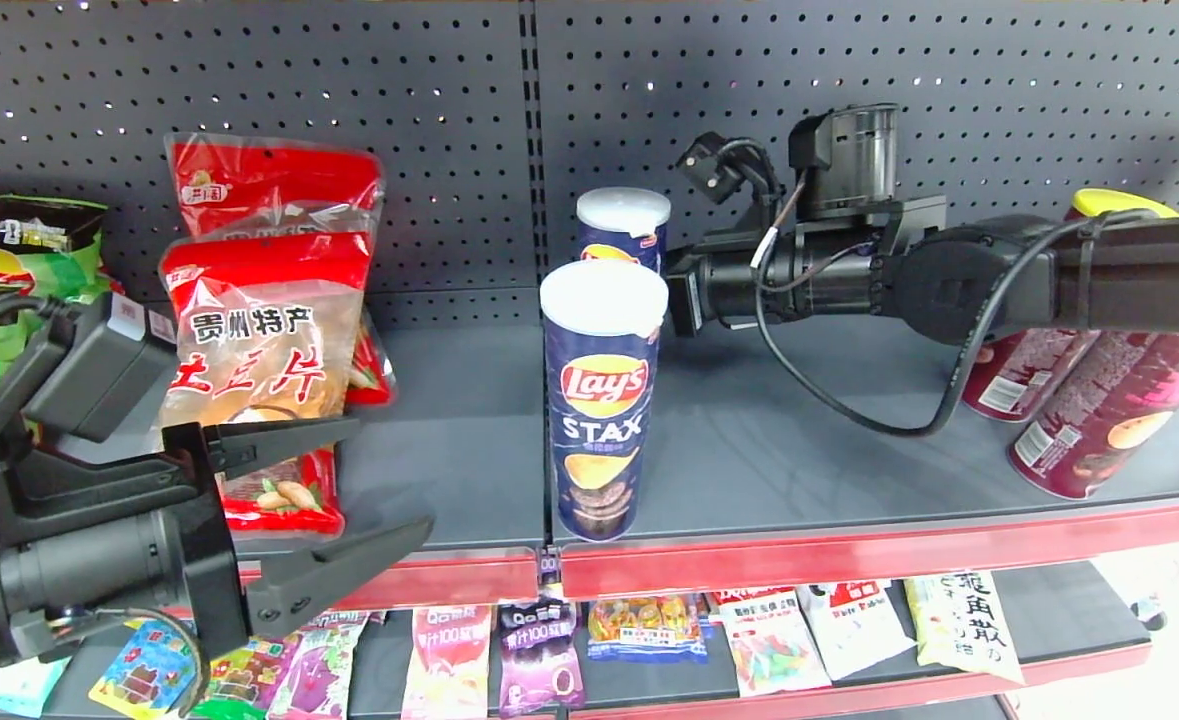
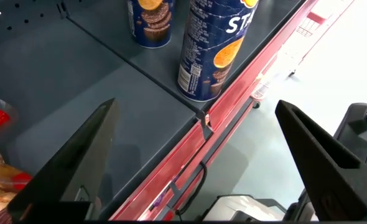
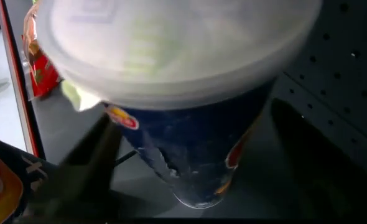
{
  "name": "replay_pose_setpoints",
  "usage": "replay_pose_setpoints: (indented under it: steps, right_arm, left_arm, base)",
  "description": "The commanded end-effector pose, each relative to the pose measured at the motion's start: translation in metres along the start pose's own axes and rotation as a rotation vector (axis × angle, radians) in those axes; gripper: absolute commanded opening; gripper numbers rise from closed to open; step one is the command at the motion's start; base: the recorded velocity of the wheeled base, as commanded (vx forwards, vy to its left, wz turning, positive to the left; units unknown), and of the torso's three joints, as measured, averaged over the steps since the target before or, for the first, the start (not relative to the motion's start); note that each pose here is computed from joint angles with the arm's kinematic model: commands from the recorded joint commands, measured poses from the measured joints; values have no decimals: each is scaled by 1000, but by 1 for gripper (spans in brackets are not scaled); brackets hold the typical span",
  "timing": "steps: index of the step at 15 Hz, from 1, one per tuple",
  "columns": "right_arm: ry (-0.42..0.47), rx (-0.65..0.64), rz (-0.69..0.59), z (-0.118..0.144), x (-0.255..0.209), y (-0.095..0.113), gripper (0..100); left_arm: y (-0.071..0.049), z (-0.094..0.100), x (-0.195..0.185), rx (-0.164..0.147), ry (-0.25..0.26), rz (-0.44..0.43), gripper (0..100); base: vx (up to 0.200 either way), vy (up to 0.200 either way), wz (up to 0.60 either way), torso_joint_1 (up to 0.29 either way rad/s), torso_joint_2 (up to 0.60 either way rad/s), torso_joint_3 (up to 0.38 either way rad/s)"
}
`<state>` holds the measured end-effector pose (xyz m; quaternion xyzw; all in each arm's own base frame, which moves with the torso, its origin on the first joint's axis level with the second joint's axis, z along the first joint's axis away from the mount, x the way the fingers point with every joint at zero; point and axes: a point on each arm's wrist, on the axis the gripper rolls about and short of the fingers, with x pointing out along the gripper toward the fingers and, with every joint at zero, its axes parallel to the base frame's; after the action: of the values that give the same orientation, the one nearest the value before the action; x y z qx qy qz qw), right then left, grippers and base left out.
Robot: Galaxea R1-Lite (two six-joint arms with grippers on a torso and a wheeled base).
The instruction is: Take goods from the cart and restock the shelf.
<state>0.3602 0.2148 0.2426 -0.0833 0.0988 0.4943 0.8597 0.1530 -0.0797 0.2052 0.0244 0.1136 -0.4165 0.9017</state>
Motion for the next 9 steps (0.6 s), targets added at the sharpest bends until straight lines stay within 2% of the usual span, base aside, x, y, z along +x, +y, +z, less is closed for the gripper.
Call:
replay_pose_setpoints:
  steps: [1,5,9]
  right_arm:
    - [-10,-8,7,6,-5,6,100]
    - [-2,0,5,9,-30,20,100]
    - [28,28,-27,0,-63,27,100]
  left_arm:
    - [1,-1,2,-3,6,0,100]
    - [1,-1,2,-4,8,0,100]
    - [5,-1,10,-5,23,2,100]
  base:
    - [0,0,0,0,0,0]
    - [0,0,0,0,0,0]
    - [0,0,0,0,0,0]
